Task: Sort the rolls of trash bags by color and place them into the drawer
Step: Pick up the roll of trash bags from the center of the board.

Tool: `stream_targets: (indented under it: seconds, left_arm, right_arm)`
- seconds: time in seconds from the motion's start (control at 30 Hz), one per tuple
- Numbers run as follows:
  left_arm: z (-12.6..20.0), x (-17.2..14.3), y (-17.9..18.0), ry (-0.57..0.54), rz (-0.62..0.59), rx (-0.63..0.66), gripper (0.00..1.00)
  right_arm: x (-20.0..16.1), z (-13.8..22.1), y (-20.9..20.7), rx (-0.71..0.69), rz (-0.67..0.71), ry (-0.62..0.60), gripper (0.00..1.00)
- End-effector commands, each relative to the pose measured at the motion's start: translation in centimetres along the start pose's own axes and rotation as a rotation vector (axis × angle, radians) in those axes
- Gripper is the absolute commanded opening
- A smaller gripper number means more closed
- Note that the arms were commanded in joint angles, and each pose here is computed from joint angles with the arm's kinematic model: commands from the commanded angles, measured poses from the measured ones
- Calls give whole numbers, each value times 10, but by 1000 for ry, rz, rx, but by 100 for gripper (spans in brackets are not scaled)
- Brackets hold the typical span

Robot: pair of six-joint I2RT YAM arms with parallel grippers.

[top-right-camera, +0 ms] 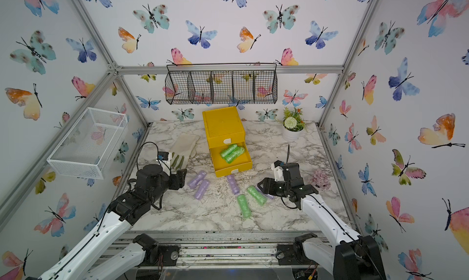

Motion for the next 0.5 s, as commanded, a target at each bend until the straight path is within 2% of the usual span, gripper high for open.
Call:
stream_targets:
  seconds: [0.0, 0.47]
  left_arm:
    - [-1, 0, 0, -2, 20, -14, 74]
    - [-2, -1, 0, 1, 27, -19, 74]
  right_arm:
    - [-5, -8, -2, 17, 19, 27, 59]
    - [-4, -24, 6, -37, 99, 80, 59]
Point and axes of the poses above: each gripper's point midway between its finger pads, its own z axis back along the fingers, its own y axis along the line the jaws close on, x = y × z, the point moved 7 cm from there along z, back along the fingers, and after that the axes turned 14 degrees about -z, right-handed, at the moved point
